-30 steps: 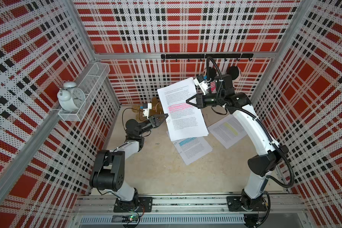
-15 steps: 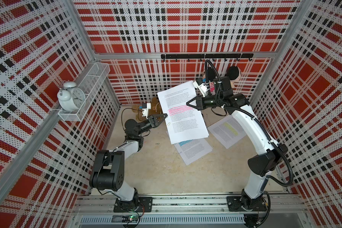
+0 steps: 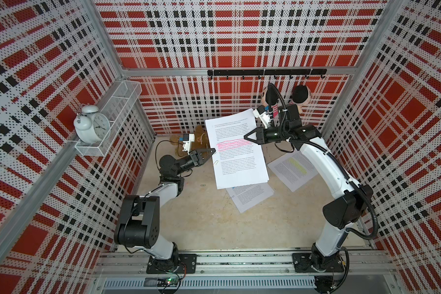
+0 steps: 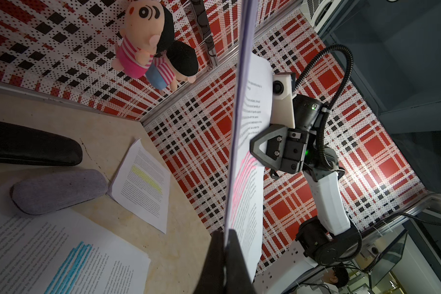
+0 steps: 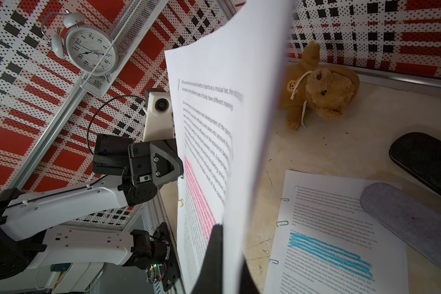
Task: Unclip the paperclips from the documents
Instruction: Remove the paper clip from the document.
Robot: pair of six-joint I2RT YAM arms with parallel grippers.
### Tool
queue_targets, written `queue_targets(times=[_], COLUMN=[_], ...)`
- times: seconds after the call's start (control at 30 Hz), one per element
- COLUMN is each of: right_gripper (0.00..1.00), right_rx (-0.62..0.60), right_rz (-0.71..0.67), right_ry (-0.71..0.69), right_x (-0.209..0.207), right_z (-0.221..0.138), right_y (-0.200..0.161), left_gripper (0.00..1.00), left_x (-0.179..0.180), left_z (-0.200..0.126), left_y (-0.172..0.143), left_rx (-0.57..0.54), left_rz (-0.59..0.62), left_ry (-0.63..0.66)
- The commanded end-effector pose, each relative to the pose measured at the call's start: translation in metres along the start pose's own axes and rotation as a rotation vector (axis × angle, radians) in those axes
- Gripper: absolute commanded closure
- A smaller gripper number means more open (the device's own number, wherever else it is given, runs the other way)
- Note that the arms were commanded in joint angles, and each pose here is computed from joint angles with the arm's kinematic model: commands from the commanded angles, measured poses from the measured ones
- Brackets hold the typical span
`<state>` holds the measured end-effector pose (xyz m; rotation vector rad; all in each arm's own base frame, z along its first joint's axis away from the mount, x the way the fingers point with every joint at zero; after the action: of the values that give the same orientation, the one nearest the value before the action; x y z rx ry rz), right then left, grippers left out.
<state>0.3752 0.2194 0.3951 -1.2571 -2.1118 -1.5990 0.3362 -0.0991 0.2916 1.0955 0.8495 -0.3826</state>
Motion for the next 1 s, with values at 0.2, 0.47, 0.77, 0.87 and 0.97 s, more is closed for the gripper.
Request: queue_targets(times=[0.2,0.47,0.77,0.87,0.97], right_gripper=[1.00,1.00,1.00,1.00,1.00], right_rx=[-0.193,-0.209,-0.225,-0.228,-0.235], right_rz=[-0.039,-0.021,-0.012,-0.007,-0.006], right_ry=[-0.077,-0.104,-0.131,-0.139,-0.143], right_x=[-0.003,-0.018,-0.030,-0.035,-0.038], right_z=[-0.062,-0.076,-0.087,-0.091,-0.094], right_y=[0.023,0.022,0.023,0.023,0.024], left_gripper=[1.00,1.00,1.00,1.00,1.00], left_x=[0.002,0.002,0.004,0.005,0.008], left_z=[-0.019,-0.027,-0.032,-0.034,-0.034], left_y=[0.001,-0.003,-0.002,-0.002,-0.004], left_rx=[-0.048,-0.054,-0.058,-0.060,-0.057], left_rz=[-0.008,-0.015,-0.018,-0.018,-0.018], left_ry=[0.038,0.052,0.071,0.081,0.096])
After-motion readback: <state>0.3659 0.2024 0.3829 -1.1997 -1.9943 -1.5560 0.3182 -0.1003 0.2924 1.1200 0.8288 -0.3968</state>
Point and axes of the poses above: each gripper's point midway between its finger pads, its own z axis out along the fingers, its own x axis along the line the jaws close on, y = z × x, the point moved 8 cm from there along -z, back along the fingers, and after that the axes turned 4 degrees about z, right-handed, at the moved point
